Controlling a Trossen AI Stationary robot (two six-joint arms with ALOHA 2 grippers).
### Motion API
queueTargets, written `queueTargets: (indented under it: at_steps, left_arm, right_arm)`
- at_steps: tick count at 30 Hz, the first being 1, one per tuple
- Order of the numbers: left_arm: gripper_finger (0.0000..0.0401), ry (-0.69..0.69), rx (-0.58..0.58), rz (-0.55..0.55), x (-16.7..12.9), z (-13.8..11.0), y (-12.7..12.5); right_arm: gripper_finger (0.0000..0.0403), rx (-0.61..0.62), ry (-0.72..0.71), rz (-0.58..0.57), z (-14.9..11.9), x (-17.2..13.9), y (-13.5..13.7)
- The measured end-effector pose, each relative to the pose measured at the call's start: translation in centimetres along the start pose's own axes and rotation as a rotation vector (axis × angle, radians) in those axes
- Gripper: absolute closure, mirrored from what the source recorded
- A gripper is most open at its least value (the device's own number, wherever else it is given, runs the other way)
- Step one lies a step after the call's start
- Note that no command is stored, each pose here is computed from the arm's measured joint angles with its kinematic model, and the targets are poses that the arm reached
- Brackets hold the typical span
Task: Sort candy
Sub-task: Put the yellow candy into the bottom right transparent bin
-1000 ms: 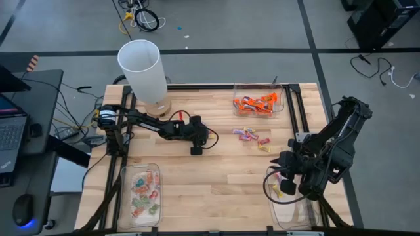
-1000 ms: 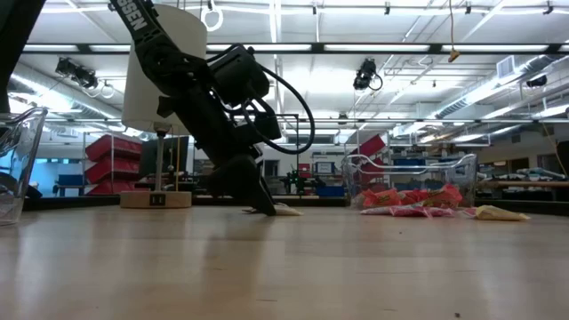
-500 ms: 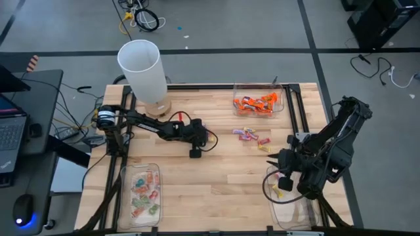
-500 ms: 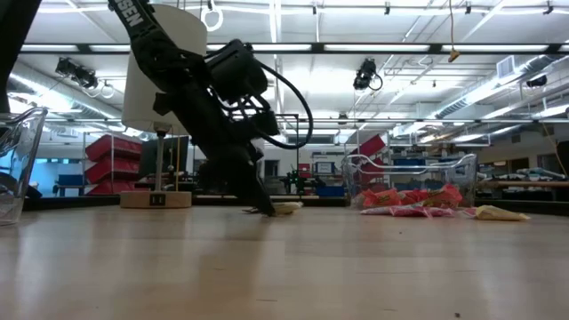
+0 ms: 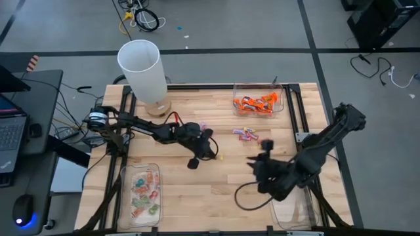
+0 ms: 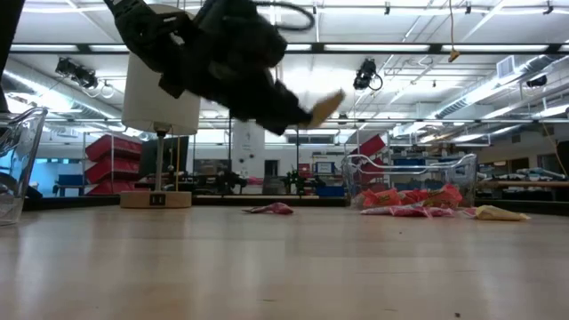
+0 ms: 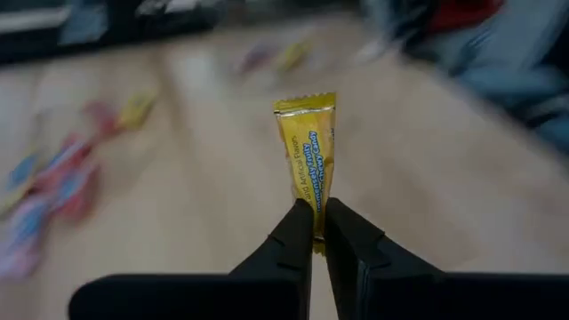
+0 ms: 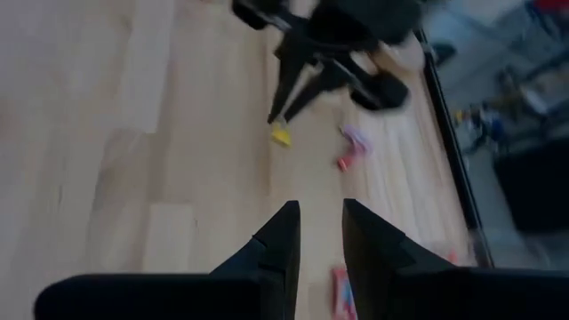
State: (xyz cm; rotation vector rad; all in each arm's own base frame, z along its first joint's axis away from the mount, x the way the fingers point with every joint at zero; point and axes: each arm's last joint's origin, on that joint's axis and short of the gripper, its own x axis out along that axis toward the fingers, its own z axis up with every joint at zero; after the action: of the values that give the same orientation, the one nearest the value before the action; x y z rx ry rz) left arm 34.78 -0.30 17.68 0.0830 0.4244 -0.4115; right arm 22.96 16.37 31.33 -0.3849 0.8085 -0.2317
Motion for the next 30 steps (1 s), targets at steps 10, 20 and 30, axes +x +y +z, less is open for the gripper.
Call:
queueTargets:
  at_steps: [10, 20, 30]
  left_arm:
    - [0.0375, -0.152, -0.077, -0.157, -0.1, 1.4, -0.2]
    - [0.0375, -0.247, -0.066, -0.164, -0.1, 2.5, -0.5]
    - [0.0375, -0.313, -0.036, -0.162, -0.3, 3.3, -0.5]
  right_arm:
    - [0.0317, -0.079, -0.061, 0.133, 2.9, 4.7, 0.9]
    - [0.0270, -0.072, -0.055, 0.183, 3.5, 6.2, -0.8]
    - [0.0245, -0.067, -0.063, 0.164, 3.8, 6.8, -1.6]
